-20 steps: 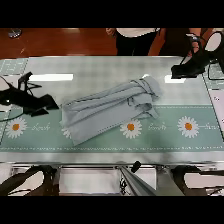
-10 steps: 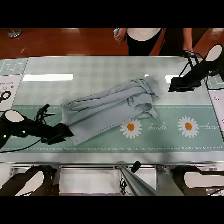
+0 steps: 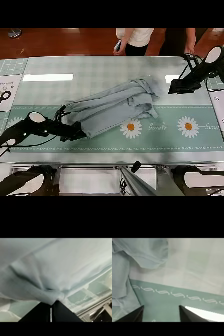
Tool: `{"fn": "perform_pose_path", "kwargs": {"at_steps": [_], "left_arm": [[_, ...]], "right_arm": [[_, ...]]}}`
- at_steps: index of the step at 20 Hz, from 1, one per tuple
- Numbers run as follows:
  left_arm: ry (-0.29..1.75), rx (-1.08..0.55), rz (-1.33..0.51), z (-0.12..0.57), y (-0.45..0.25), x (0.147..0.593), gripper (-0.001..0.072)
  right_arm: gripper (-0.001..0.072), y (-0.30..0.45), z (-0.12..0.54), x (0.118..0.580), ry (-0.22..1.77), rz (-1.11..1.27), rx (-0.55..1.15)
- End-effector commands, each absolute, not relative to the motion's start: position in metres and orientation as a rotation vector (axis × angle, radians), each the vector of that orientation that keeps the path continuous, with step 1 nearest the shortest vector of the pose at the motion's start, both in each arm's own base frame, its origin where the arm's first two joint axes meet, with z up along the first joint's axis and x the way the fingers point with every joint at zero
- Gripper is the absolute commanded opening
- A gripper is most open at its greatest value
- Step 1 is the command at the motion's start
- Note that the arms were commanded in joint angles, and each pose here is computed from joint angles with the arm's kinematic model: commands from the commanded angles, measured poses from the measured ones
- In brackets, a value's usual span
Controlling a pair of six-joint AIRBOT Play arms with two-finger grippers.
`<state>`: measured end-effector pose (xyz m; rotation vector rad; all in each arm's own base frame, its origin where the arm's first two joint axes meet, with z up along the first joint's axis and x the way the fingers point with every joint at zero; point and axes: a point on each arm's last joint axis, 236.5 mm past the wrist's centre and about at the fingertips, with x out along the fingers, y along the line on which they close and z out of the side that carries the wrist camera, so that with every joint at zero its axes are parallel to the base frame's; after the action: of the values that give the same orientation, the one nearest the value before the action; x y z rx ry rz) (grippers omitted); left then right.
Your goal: Fold the shirts.
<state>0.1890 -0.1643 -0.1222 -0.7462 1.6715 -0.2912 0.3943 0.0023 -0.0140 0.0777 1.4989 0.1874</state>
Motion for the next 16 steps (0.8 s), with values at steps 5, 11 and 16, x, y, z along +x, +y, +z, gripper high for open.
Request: {"fn": "perform_pose_path", "kwargs": {"at_steps": [5, 11, 16], "left_arm": [[1.627, -0.714, -0.296, -0.128, -0.164, 0.198, 0.0024], [1.640, -0.717, -0.308, -0.126, -0.166, 0.194, 0.0025], [1.645, -0.718, -0.311, -0.125, -0.166, 0.193, 0.0025]], "right_arm": [[0.0603, 0.023, -0.048, 0.350, 1.586, 0.360, 0.369], [0.0603, 0.059, -0.089, 0.325, 1.614, 0.442, 0.344], [0.0602, 0.079, -0.095, 0.324, 1.608, 0.473, 0.291]]}}
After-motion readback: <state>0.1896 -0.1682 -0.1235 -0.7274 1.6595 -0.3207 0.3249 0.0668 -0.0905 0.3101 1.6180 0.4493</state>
